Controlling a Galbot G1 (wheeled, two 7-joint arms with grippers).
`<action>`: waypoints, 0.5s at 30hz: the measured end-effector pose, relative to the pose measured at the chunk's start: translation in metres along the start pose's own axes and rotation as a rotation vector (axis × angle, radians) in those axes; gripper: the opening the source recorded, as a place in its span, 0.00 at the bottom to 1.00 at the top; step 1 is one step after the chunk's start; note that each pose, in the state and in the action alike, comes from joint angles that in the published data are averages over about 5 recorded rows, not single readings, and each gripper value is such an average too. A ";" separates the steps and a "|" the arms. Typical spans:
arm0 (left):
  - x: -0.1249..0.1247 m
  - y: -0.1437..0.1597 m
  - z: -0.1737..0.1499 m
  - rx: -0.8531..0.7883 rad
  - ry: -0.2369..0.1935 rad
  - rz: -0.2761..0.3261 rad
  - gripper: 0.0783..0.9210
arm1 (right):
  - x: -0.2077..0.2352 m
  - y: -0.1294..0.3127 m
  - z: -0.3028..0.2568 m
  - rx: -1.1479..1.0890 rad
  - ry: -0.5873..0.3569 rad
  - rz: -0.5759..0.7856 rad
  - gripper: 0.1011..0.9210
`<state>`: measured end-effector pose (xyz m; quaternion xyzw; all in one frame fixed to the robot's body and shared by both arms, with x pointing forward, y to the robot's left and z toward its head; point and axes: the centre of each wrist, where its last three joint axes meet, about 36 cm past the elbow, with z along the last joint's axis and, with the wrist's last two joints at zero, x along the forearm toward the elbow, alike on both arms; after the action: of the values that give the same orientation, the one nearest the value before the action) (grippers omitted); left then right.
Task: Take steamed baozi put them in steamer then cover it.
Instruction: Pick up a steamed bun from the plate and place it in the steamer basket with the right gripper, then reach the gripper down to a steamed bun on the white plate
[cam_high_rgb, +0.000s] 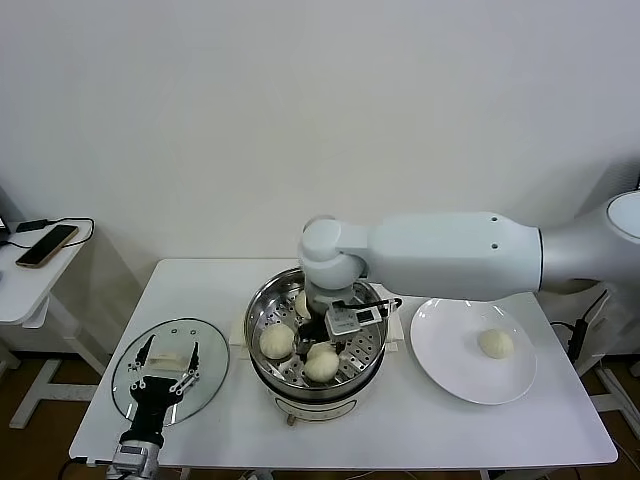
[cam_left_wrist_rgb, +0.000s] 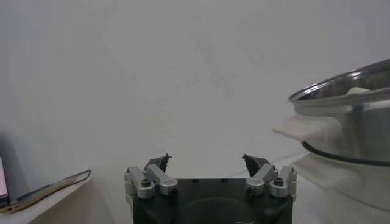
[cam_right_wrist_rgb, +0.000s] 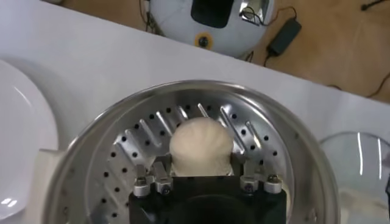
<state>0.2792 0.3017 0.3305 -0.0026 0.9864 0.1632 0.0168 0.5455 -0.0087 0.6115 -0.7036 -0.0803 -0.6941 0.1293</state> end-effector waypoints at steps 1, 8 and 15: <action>0.000 0.000 0.000 0.000 0.000 -0.001 0.88 | -0.001 -0.001 0.000 0.005 0.000 -0.001 0.75; 0.000 0.001 0.000 0.003 -0.003 -0.003 0.88 | 0.002 -0.003 0.000 0.022 0.018 0.002 0.87; -0.001 0.000 0.000 0.003 -0.003 0.001 0.88 | 0.030 0.014 0.005 -0.059 0.061 0.018 0.88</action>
<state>0.2798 0.3014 0.3303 -0.0019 0.9867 0.1616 0.0184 0.5546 -0.0225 0.6400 -0.6865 -0.0498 -0.7159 0.1170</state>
